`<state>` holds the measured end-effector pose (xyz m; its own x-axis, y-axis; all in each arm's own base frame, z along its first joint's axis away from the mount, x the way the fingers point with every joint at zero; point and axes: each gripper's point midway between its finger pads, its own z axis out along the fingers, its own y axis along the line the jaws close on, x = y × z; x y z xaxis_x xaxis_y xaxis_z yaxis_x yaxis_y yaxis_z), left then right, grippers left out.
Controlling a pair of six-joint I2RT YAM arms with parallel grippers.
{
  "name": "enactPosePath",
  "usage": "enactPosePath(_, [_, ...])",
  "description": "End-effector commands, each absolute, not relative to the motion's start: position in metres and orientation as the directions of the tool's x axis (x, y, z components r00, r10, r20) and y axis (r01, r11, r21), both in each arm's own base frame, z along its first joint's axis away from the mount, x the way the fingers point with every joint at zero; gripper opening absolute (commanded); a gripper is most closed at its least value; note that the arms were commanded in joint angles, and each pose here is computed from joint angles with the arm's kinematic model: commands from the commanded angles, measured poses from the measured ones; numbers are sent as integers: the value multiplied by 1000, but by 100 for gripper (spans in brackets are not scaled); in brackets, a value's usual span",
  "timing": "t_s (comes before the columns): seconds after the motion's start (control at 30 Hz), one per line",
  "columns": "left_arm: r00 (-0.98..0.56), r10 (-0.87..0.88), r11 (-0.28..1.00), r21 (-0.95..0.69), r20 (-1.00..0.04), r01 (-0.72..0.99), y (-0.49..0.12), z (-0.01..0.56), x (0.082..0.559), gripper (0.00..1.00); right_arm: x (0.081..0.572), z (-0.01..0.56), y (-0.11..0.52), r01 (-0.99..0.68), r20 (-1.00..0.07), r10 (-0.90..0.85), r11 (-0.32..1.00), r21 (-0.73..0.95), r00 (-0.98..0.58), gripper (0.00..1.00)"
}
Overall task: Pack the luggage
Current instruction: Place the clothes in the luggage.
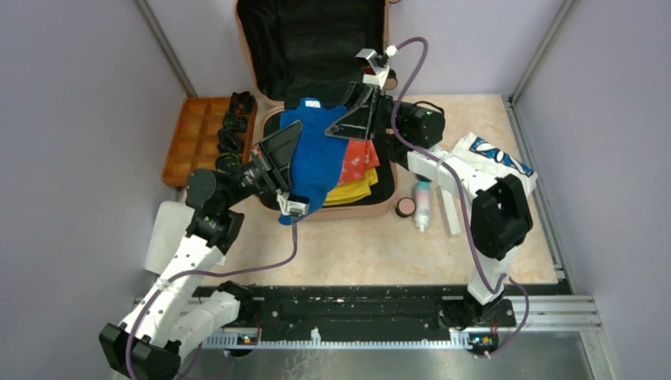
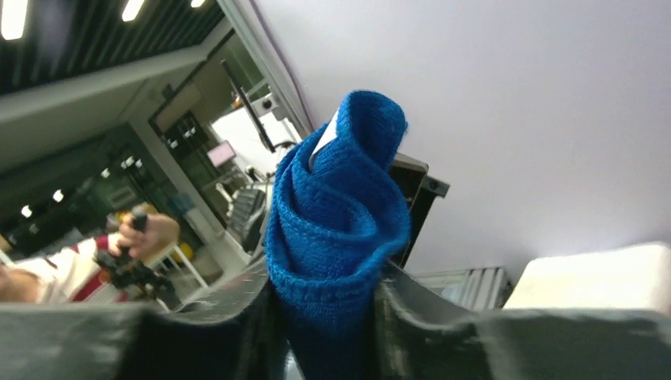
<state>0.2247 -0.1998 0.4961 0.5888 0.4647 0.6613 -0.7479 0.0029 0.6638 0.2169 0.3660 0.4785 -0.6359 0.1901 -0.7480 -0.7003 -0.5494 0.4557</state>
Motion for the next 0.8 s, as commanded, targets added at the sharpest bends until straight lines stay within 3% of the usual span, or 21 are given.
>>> enactPosePath(0.0, [550, 507, -17, 646, 664, -763, -192, 507, 226, 0, 221, 501, 355, -789, -773, 276, -445, 424, -571, 16])
enactPosePath(0.03, [556, 513, -33, 663, 654, -748, -191, 502, 230, 3, 229, 500, 356, -812, -782, 285, -392, 433, -554, 4])
enactPosePath(0.07, [570, 520, -54, 690, 637, -722, -190, 496, 237, 15, 236, 500, 359, -835, -793, 291, -325, 444, -535, 0])
enactPosePath(0.13, [590, 546, -88, 741, 595, -666, -186, 485, 250, 55, 251, 491, 362, -866, -819, 281, -166, 472, -500, 0])
enactPosePath(0.17, [602, 561, -96, 767, 569, -635, -184, 480, 256, 83, 256, 490, 360, -894, -848, 285, -105, 436, -447, 0])
enactPosePath(0.2, [620, 574, -97, 796, 535, -597, -182, 472, 261, 96, 258, 490, 359, -902, -858, 284, -73, 426, -428, 0])
enactPosePath(0.4, [714, 642, -79, 950, 280, -302, -165, 422, 274, 99, 269, 480, 358, -917, -896, 229, 30, 397, -381, 0])
enactPosePath(0.57, [731, 682, 16, 1000, -30, 26, -149, 390, 263, 99, 276, 464, 361, -927, -921, 159, 68, 369, -355, 0])
enactPosePath(0.6, [709, 694, 60, 992, -120, 109, -145, 387, 263, 99, 276, 461, 361, -930, -927, 144, 77, 360, -347, 0])
enactPosePath(0.67, [593, 702, 207, 910, -394, 358, -140, 379, 267, 99, 281, 451, 362, -928, -932, 108, 105, 356, -345, 0])
enactPosePath(0.77, [291, 605, 384, 592, -741, 709, -155, 373, 260, 99, 278, 444, 366, -939, -944, 62, 98, 330, -325, 0])
